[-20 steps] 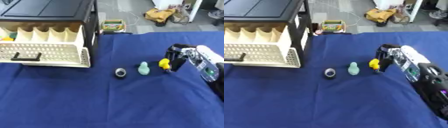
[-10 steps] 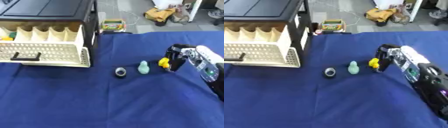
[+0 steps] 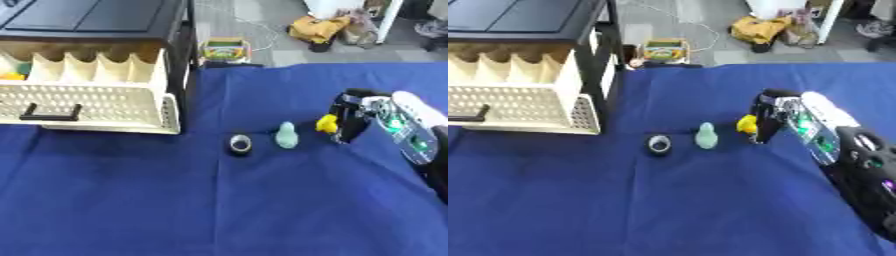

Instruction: Pick up objects from table and place into drawer.

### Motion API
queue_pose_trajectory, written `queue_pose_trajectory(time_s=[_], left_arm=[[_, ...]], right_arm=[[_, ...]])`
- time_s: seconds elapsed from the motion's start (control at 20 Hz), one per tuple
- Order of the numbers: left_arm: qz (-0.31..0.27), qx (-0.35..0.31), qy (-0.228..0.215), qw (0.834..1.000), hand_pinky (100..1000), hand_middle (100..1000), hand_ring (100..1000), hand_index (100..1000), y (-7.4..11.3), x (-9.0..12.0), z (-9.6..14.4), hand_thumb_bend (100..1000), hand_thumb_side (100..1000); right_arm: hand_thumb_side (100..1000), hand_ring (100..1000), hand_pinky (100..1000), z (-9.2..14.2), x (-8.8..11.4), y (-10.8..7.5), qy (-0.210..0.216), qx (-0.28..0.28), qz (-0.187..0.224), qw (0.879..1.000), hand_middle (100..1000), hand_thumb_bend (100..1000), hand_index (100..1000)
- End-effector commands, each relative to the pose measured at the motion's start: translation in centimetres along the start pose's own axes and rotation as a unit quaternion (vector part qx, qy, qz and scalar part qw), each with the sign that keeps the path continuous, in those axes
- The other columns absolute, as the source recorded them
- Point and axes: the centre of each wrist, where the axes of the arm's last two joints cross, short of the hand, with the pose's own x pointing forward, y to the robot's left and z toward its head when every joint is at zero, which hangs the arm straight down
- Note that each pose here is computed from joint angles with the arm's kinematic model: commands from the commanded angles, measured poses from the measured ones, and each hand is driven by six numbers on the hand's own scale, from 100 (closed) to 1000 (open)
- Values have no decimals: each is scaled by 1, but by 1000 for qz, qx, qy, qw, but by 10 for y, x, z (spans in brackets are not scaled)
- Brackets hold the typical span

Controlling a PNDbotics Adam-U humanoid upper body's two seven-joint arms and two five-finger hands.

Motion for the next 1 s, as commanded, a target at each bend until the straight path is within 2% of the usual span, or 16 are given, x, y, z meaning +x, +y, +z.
queue_pose_trajectory(time_s=[0.05, 0.35, 0.55, 1.0], left_arm=[[-7, 10, -5, 1000, 100, 100, 100, 697, 8, 3, -1, 100, 799], [-6, 10, -1, 1000, 100, 100, 100, 694, 8, 2, 0, 100, 798], [-4, 11, 3, 1000, 100, 100, 100, 692, 7, 1, 1, 100, 801], [-1, 13, 8, 1000, 100, 100, 100, 689, 6, -1, 3, 100, 802]], right_arm=[[162, 667, 434, 13, 0, -25, -8, -17, 2, 1000, 654, 517, 779], [195, 669, 432, 14, 0, -30, -1, -17, -11, 1000, 666, 552, 805], [150, 660, 413, 12, 0, -27, 4, -18, -8, 1000, 628, 540, 762], [143, 657, 403, 2, -6, -17, 25, -11, 4, 1000, 631, 479, 753]])
